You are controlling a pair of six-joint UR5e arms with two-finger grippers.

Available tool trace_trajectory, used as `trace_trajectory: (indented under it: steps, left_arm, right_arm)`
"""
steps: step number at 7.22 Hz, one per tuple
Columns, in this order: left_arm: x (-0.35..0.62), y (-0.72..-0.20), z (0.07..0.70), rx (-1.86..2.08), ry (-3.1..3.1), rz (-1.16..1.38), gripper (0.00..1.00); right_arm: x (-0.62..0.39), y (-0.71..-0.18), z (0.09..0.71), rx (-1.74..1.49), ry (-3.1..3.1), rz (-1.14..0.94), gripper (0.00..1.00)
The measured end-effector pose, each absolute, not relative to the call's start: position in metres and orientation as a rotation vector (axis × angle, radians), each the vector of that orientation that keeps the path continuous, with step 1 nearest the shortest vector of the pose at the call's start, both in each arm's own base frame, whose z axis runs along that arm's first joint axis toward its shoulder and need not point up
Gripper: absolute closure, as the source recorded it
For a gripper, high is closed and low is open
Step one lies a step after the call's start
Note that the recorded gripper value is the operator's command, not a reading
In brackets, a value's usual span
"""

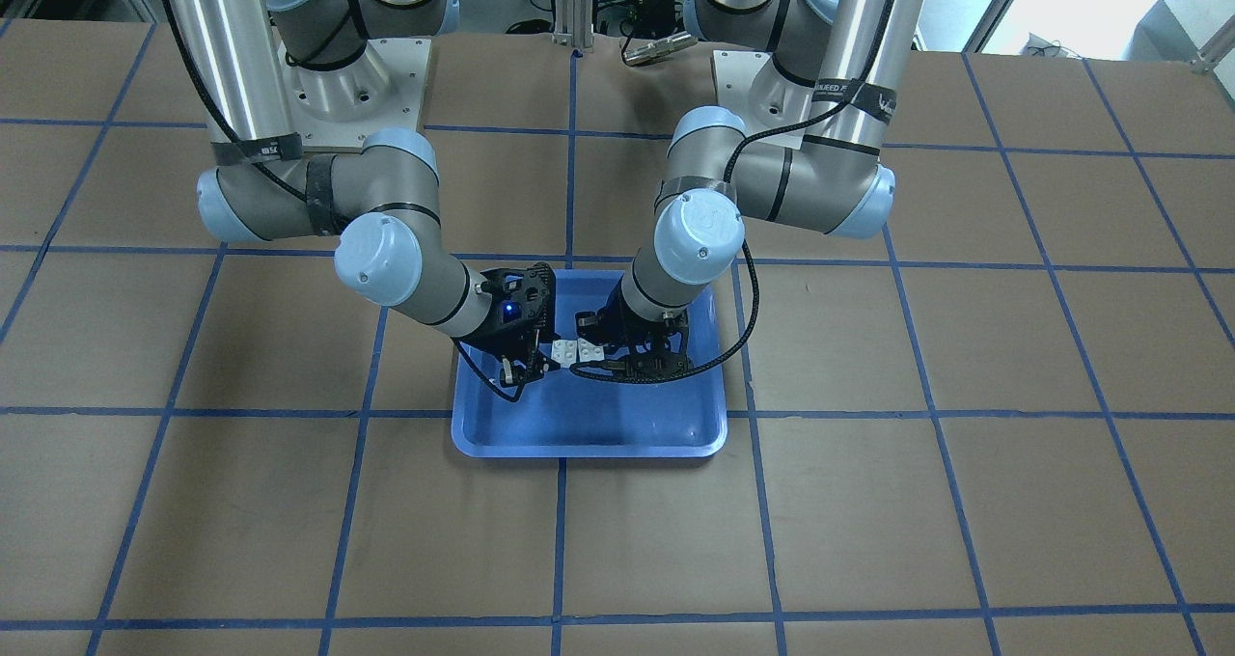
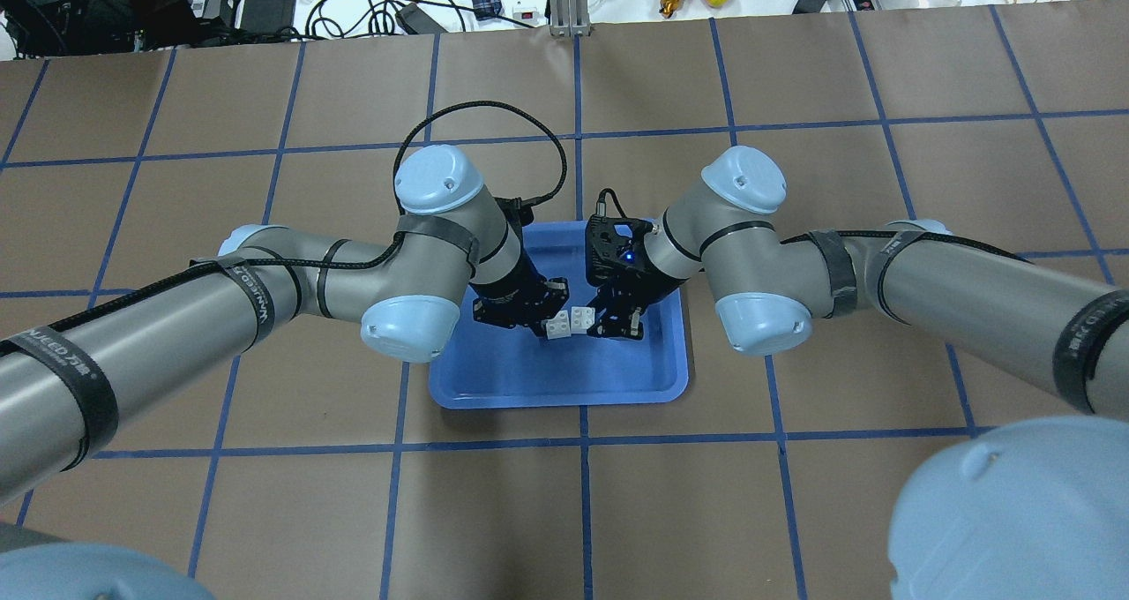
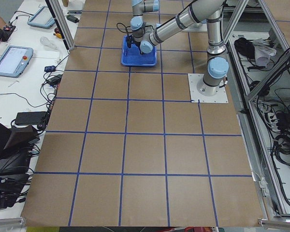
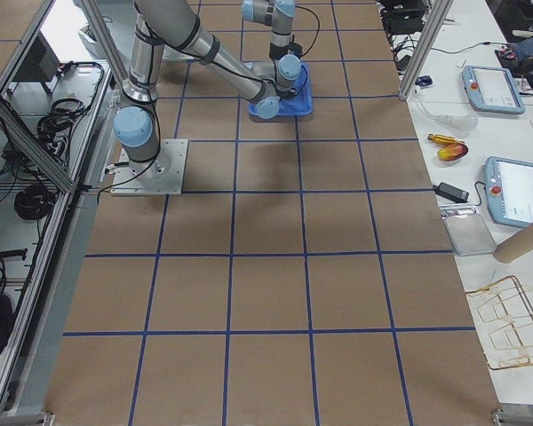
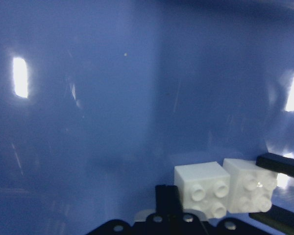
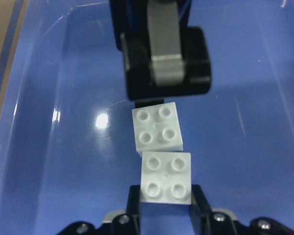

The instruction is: Assemble white blocks and place on blue tray

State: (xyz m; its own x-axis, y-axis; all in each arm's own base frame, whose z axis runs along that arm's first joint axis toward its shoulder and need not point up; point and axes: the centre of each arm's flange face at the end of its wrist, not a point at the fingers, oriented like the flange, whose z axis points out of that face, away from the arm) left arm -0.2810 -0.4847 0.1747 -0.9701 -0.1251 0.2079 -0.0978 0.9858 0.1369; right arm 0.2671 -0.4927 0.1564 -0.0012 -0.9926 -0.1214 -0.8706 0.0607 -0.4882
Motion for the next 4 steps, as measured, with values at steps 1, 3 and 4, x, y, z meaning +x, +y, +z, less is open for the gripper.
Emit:
trace_trajectory:
  steps: [1, 3, 4]
  left_arm:
    - [-0.2813, -0.4846, 0.1748, 0.164, -2.914, -0.184, 0.93]
    - [-0.2823, -0.4841, 0.1748, 0.161, -2.914, -0.184, 0.93]
    - [-0.2829, -0.4838, 0.1749, 0.159, -2.914, -0.183, 0.93]
  right_arm:
    - [0.2669, -0.4921, 0.1557, -1.851, 1.923, -0.377, 0.40]
    - [0.2676, -0.4905, 0.1558, -1.833, 1.937, -0.368, 0.37]
    - [0.2702, -0.4887, 0.1563, -1.825, 1.947, -0.359, 0.33]
